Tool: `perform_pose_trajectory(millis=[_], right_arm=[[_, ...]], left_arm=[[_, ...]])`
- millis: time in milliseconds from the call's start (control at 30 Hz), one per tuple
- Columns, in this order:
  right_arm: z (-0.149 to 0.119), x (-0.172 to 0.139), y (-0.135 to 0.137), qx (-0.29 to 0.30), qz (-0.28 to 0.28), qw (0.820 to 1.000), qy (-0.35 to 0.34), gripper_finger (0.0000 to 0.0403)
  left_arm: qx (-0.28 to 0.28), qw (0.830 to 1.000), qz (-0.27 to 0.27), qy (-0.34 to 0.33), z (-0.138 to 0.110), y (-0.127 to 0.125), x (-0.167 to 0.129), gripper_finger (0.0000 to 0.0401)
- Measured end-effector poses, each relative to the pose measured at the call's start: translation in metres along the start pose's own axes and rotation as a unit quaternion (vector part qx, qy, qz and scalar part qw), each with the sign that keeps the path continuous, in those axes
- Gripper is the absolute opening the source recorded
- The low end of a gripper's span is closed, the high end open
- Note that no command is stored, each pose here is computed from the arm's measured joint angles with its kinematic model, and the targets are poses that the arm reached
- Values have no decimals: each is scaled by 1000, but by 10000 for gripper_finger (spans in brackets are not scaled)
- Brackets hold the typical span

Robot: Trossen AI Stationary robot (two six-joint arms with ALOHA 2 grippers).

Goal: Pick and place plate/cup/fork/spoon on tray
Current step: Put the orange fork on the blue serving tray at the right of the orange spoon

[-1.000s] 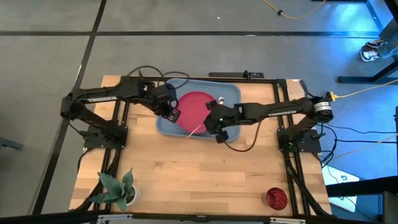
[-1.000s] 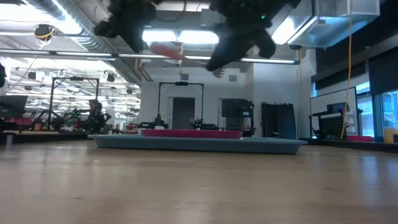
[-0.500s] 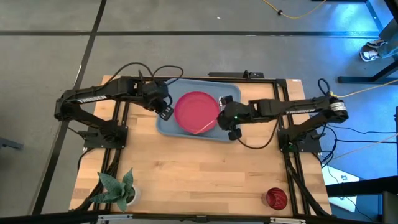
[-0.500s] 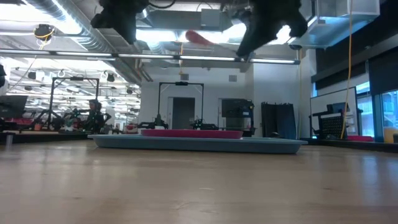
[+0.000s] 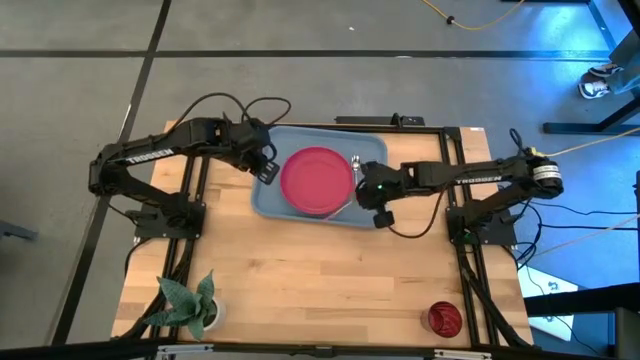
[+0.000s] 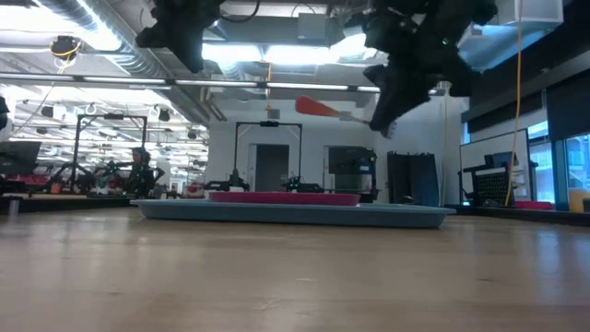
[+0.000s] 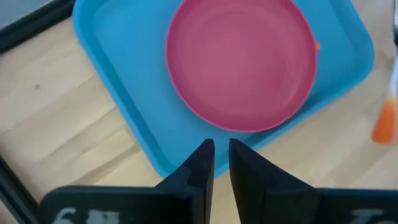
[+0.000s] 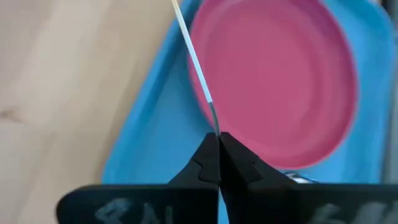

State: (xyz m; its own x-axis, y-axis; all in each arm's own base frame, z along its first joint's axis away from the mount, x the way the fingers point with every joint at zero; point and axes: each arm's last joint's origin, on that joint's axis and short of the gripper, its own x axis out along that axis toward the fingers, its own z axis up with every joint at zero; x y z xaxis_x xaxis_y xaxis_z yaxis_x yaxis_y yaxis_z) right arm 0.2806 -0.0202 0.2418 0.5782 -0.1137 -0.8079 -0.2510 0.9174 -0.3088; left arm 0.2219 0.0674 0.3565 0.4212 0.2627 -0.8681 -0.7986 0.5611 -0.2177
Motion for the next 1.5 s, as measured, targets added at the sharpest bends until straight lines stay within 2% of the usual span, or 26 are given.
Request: perform_pose_trajectory(millis=[133, 200, 433, 667, 733, 867, 1033, 1200, 1333, 1500], right_arm=[[-6, -18, -5, 11, 1, 999, -38, 0], [-9, -32, -7, 16, -6, 999, -50, 0], [-25, -79, -8, 65, 27, 992, -100, 0], [-39, -109, -3, 24, -1, 994, -106, 0], [-40, -109, -4, 3, -14, 995, -102, 0], [-55, -85, 0, -10, -23, 996, -88, 0], [-66, -67, 1, -19, -34, 990, -134, 0], [-83, -49, -1, -88, -62, 989, -105, 0], [-92, -38, -1, -149, -82, 981, -97, 0], [-92, -39, -2, -169, -102, 976, -97, 0]], left_arm=[[-37, 999, 7, -5, 3, 4, 1, 41], [-42, 999, 8, -7, 5, 5, 1, 41], [-44, 999, 15, -15, 6, 6, 1, 41], [-40, 999, 18, -18, 6, 6, 1, 41], [-39, 999, 18, -18, 5, 6, 1, 41], [-37, 999, 16, -17, 4, 4, 1, 41], [-47, 999, 13, -16, 3, 2, 1, 41], [-48, 999, 12, -17, 3, 2, 1, 41], [-48, 999, 10, -20, 3, 1, 1, 41], [-49, 999, 9, -22, 4, 1, 1, 41]])
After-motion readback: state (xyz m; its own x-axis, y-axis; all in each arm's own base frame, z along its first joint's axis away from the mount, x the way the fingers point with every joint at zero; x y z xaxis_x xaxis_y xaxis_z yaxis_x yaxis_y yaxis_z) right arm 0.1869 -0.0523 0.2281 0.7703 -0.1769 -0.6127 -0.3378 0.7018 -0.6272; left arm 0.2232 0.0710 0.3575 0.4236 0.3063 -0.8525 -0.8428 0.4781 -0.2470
